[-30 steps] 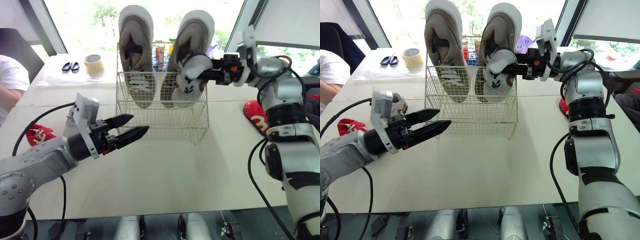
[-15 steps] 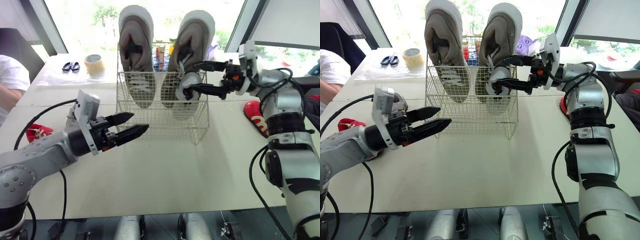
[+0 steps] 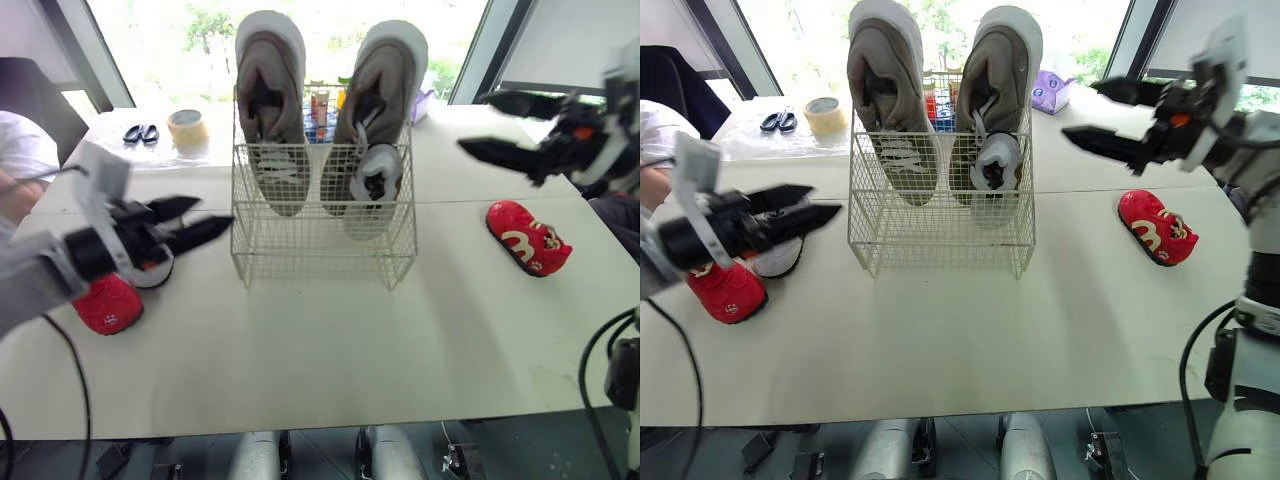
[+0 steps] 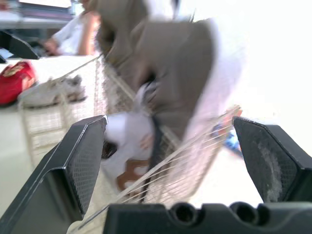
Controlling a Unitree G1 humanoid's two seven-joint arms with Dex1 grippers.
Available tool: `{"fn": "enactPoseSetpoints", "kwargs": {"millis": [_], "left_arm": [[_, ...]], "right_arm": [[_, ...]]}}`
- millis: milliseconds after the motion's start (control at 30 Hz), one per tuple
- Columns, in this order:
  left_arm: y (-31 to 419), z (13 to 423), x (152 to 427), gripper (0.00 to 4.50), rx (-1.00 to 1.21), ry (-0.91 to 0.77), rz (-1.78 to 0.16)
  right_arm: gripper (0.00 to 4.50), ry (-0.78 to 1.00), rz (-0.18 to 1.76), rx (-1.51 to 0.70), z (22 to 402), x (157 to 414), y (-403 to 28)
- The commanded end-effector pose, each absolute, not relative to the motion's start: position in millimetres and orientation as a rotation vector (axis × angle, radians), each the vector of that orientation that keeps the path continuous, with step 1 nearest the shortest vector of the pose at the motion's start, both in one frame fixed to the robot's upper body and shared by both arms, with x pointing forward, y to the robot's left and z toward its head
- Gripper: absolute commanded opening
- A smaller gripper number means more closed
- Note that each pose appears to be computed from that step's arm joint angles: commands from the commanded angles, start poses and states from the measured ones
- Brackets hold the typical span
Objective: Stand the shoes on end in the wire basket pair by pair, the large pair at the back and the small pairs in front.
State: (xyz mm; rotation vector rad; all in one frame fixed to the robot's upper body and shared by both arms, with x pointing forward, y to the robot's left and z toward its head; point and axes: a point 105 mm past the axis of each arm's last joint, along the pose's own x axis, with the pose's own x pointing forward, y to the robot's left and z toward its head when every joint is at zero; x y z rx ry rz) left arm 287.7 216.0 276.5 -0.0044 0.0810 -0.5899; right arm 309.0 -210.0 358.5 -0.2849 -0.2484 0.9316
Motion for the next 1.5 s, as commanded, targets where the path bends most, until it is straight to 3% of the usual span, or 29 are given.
{"fn": "enactPoseSetpoints", "kwargs": {"millis": [33,200,367,767,1000,1100,1300,1333,1500], "left_arm": [[261,291,317,4.37,0.075,0.105,-0.4],[315,295,367,4.37,0.048,0.357,-0.166],[325,299,398,4.37,0.056,0.469,-0.064],[316,252,412,4.37,0.123,0.628,-0.089],[311,200,418,4.37,0.206,0.732,-0.067],[313,183,417,3.5,0.227,0.762,-0.046],[313,173,417,0.37,0.192,0.761,-0.013],[313,177,418,0.04,0.174,0.746,-0.006],[317,213,423,0.04,0.052,0.624,0.039]], "right_arm": [[4.48,-0.271,1.237,-0.206,383,252,-172],[4.48,-0.048,1.487,-0.307,345,217,-125],[4.48,0.049,1.543,-0.335,308,210,-108],[4.48,-0.004,1.497,-0.225,294,198,-103],[4.48,0.002,1.489,-0.217,292,200,-97],[4.5,0.002,1.481,-0.219,293,203,-95],[4.5,0.0,1.459,-0.218,295,207,-95],[4.5,-0.001,1.456,-0.218,296,207,-95],[4.5,0.006,1.43,-0.222,298,212,-98]]}}
